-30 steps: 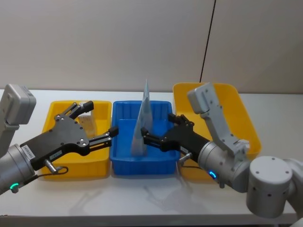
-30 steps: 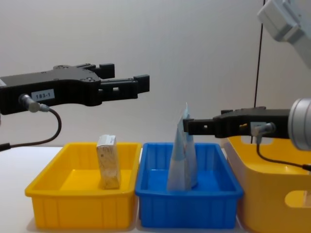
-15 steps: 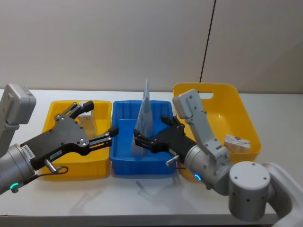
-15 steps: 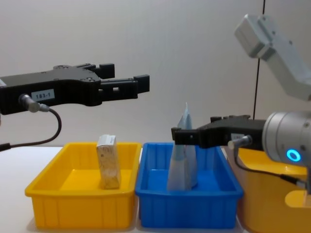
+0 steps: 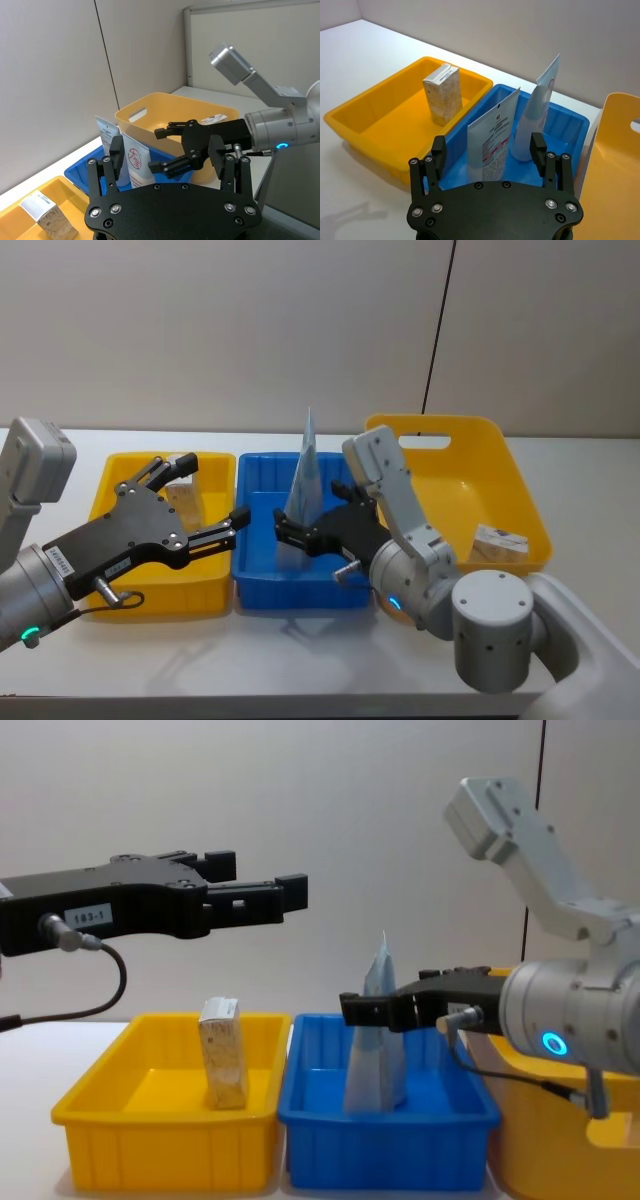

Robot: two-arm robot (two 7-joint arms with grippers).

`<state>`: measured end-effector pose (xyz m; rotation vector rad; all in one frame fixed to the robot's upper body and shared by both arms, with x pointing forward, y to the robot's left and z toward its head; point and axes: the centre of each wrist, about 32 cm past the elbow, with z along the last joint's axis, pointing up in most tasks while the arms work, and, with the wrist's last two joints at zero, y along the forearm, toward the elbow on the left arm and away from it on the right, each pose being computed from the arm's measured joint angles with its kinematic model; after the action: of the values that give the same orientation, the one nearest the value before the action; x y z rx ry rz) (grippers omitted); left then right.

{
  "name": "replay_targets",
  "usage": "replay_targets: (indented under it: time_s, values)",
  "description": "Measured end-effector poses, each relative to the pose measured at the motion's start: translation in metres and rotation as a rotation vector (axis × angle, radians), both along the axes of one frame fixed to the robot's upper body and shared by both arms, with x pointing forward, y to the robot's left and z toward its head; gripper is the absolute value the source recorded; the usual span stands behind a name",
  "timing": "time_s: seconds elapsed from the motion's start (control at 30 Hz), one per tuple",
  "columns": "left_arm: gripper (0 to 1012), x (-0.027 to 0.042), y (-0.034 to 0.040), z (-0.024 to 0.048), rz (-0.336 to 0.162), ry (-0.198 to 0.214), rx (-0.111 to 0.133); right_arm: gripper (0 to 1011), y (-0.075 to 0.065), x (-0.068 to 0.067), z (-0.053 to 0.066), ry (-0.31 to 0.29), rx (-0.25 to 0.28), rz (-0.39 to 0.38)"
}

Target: Bimanual collaborative sorting of washing and personal care products

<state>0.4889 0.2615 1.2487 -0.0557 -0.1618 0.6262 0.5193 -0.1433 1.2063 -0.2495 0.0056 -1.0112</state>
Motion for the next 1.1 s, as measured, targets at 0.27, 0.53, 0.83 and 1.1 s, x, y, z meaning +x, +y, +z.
replay_targets:
  time_s: [0.27, 0.53, 0.83, 1.1]
  values:
    - [1001, 0.0, 0.0, 0.0, 0.0, 0.0, 0.0, 1003, 0.007, 0.015, 0.003, 0.0, 0.0, -0.019]
    - [1001, 0.0, 0.0, 0.0, 0.0, 0.0, 0.0, 1003, 0.012, 0.028, 0.004, 0.004, -0.003, -0.03]
    - [1001, 0.0, 0.0, 0.0, 0.0, 0.0, 0.0, 1003, 0.015, 0.035, 0.003, 0.029, -0.008, -0.035]
    - [1002, 0.0, 0.0, 0.0, 0.0, 0.0, 0.0, 1004, 0.016, 0.039, 0.0, 0.06, -0.012, -0.037]
